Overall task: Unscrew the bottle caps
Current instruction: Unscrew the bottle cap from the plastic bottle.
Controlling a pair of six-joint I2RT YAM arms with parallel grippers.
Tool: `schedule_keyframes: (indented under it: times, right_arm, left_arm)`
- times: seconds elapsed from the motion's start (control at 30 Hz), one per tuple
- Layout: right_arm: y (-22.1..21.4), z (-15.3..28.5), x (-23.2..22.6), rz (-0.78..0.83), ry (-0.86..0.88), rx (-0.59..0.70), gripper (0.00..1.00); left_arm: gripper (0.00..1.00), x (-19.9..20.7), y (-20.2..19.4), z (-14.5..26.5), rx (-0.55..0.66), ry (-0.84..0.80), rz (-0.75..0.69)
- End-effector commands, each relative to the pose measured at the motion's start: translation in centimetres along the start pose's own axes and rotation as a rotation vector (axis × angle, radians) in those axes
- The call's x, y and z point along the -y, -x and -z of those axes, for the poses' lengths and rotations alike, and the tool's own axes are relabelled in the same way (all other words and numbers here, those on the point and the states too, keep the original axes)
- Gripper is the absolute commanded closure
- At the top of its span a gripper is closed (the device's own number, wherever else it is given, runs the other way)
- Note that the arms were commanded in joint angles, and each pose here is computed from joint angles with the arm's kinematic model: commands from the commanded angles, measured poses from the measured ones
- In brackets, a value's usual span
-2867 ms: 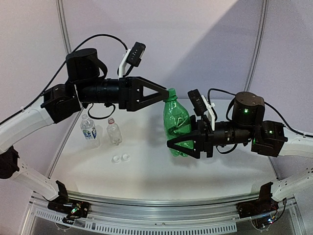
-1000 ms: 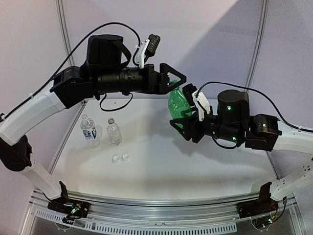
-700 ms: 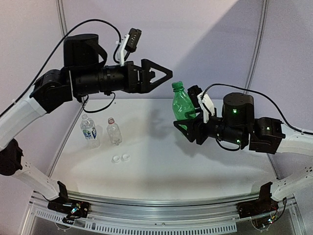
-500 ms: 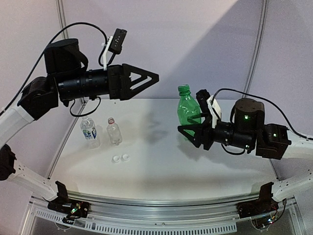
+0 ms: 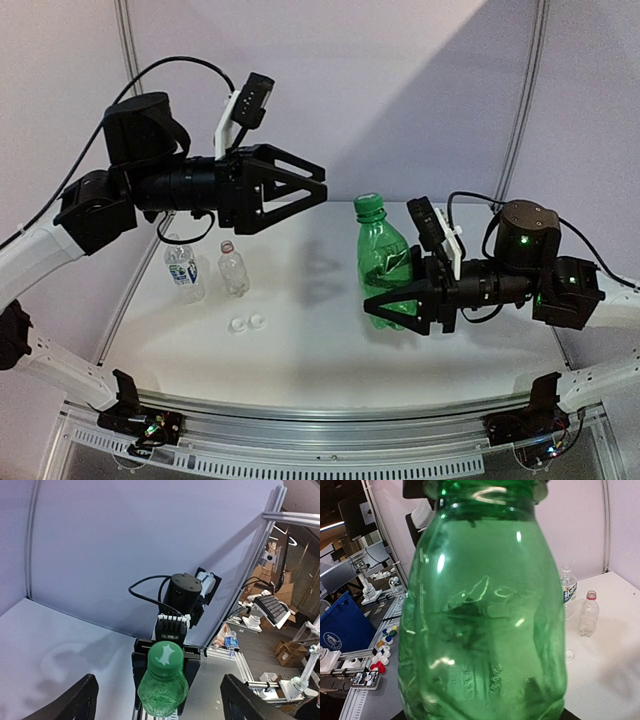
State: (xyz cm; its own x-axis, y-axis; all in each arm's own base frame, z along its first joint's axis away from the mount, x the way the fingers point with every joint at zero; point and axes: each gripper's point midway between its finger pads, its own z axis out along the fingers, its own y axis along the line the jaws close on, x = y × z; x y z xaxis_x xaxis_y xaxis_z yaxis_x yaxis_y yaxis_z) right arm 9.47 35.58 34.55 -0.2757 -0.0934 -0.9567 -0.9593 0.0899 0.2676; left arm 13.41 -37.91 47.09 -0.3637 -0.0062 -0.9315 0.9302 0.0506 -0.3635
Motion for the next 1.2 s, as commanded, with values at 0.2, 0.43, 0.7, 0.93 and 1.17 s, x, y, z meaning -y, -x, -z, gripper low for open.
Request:
schedule_keyframes:
  times: [0.2, 0.43, 0.7, 0.93, 1.17]
  right_arm:
    - [1.4, -1.0, -1.7, -0.027, 0.108, -0.002, 1.00]
    - [1.4, -1.3, -1.6, -0.035, 0.109, -0.008, 1.00]
    - [1.6, -1.4, -1.7, -0.035, 0.112, -0.008, 1.00]
    - [1.6, -1.7, -1.6, -0.040, 0.114, -0.014, 1.00]
    - [1.6, -1.9, -1.6, -0.042, 0.113, -0.017, 1.00]
  left_arm:
    - [0.22, 0.3, -0.5, -1.9, -0.034, -0.113, -0.003]
    - [0.27, 0.3, -0.9, -2.3, -0.048, -0.130, 0.015]
    - [0.29, -0.6, -1.4, -3.0, -0.068, -0.104, 0.038]
    - [0.43, -0.5, -1.5, -3.3, -0.077, -0.124, 0.043]
    - [0.71, -0.6, -1.9, -3.4, -0.093, -0.124, 0.055]
